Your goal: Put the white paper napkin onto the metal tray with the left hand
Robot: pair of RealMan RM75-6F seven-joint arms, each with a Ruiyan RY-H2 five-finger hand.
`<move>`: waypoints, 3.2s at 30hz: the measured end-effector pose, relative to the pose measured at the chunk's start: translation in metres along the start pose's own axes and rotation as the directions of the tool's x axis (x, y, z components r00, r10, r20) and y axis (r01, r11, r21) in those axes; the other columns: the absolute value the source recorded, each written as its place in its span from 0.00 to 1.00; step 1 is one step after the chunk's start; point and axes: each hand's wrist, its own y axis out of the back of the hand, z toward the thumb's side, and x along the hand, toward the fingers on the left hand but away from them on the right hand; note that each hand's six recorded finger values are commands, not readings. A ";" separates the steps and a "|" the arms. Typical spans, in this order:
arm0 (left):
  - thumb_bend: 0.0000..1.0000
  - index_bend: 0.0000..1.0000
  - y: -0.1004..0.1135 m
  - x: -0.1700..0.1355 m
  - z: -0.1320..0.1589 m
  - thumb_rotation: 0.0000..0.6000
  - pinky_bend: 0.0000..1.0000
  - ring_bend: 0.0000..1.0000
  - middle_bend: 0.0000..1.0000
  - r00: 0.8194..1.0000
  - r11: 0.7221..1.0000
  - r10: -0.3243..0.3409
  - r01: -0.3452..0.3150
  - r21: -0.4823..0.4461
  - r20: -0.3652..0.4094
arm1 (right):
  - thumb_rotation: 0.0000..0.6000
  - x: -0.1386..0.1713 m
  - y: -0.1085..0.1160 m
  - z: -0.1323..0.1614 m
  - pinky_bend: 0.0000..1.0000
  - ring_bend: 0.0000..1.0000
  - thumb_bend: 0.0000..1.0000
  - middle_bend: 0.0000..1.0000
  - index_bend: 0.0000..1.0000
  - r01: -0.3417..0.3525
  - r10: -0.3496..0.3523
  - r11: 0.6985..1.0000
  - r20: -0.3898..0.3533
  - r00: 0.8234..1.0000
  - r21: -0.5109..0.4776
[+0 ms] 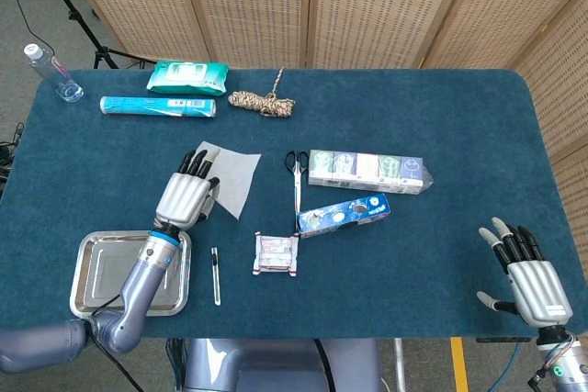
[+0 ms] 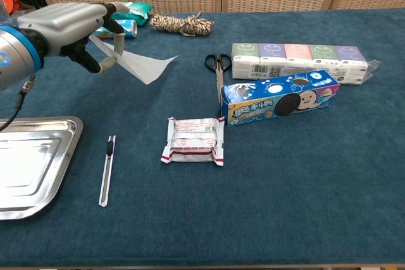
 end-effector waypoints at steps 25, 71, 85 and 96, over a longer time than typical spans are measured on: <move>0.59 0.76 0.062 -0.053 -0.009 1.00 0.00 0.00 0.00 0.976 0.949 0.138 -0.082 -0.304 0.170 | 1.00 -0.006 -0.007 -0.008 0.00 0.00 0.00 0.00 0.11 -0.034 0.033 0.999 0.038 0.999 0.020; 0.60 0.77 0.060 -0.168 -0.049 1.00 0.00 0.00 0.01 0.910 0.858 0.004 0.209 -0.469 0.414 | 1.00 -0.017 0.004 -0.050 0.00 0.00 0.00 0.00 0.11 0.009 -0.017 0.999 0.199 0.980 0.042; 0.60 0.77 0.040 -0.184 -0.093 1.00 0.00 0.00 0.01 0.883 0.822 -0.187 0.380 -0.424 0.430 | 1.00 -0.018 0.003 -0.051 0.00 0.00 0.00 0.00 0.11 0.007 -0.016 0.999 0.208 0.978 0.042; 0.61 0.77 0.043 -0.191 -0.116 1.00 0.00 0.00 0.01 0.884 0.844 -0.241 0.394 -0.363 0.400 | 1.00 -0.019 0.002 -0.051 0.00 0.00 0.00 0.00 0.11 0.005 -0.014 0.999 0.208 0.978 0.047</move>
